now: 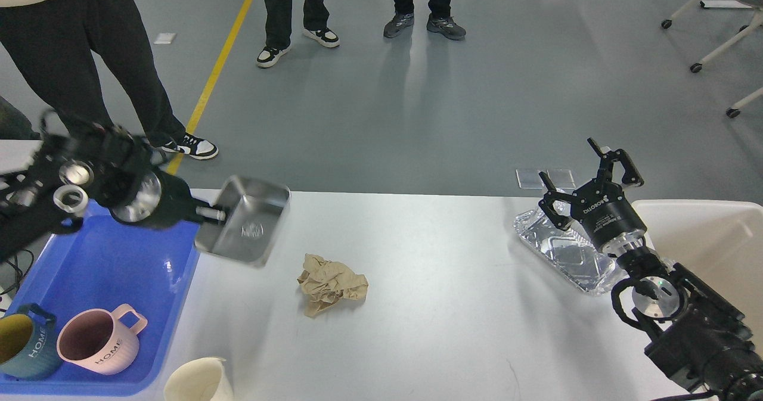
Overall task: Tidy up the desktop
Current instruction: 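Lift the steel tray and lower it into the blue bin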
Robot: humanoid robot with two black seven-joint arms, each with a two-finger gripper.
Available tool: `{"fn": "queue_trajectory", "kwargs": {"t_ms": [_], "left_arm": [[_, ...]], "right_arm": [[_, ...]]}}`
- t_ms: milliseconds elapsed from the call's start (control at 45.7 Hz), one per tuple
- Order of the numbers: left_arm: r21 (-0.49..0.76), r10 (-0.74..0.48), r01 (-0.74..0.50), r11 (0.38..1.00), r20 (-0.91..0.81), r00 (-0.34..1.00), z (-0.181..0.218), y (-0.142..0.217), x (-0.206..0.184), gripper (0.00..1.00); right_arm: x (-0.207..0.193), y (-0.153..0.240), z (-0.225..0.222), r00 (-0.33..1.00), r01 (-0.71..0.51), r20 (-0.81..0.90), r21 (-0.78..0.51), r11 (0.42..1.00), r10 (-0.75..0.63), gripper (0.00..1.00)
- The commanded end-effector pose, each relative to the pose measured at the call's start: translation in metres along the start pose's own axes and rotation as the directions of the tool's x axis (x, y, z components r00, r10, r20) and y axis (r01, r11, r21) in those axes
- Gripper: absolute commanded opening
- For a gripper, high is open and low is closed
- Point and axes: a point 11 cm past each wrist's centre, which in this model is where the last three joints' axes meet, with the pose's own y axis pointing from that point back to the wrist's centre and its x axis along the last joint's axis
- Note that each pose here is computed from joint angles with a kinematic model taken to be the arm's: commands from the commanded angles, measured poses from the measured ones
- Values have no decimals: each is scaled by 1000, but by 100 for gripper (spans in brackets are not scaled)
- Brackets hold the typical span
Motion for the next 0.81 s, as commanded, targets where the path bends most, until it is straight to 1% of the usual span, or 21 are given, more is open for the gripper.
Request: {"fn": "queue_trajectory", "kwargs": {"t_ms": [0, 87, 153, 197, 437, 525, 700, 787], "left_arm": [[0, 222, -223, 975, -76, 972, -24, 95, 61, 0], [38, 286, -284, 958, -110, 952, -45, 134, 69, 0], [72, 299, -292, 954, -130, 945, -59, 149, 65, 0], [82, 297, -289, 954, -133, 945, -63, 150, 63, 0], [77, 275, -265, 961, -186, 943, -74, 143, 54, 0], [96, 267, -252, 963, -214, 940, -85, 138, 53, 0], [203, 212, -141, 969, -387, 898, -150, 104, 23, 0], [221, 181, -83, 972, -468, 865, -178, 83, 2, 0]], "right_arm": [[-1, -1, 1, 1000, 1, 2, 0, 1000, -1, 100], [-1, -1, 2, 1000, 0, 2, -2, 1000, 0, 100], [-1, 0, 2, 1000, -1, 1, -3, 1000, 1, 100], [-1, -1, 3, 1000, 2, -5, -7, 1000, -2, 100], [-8, -4, 12, 1000, 23, -12, -29, 999, -24, 100], [-13, -6, 12, 999, 37, -9, -29, 999, -37, 100], [-13, -5, 11, 999, 38, -11, -27, 999, -38, 100], [-12, -5, 11, 999, 39, -13, -32, 999, -40, 100]]}}
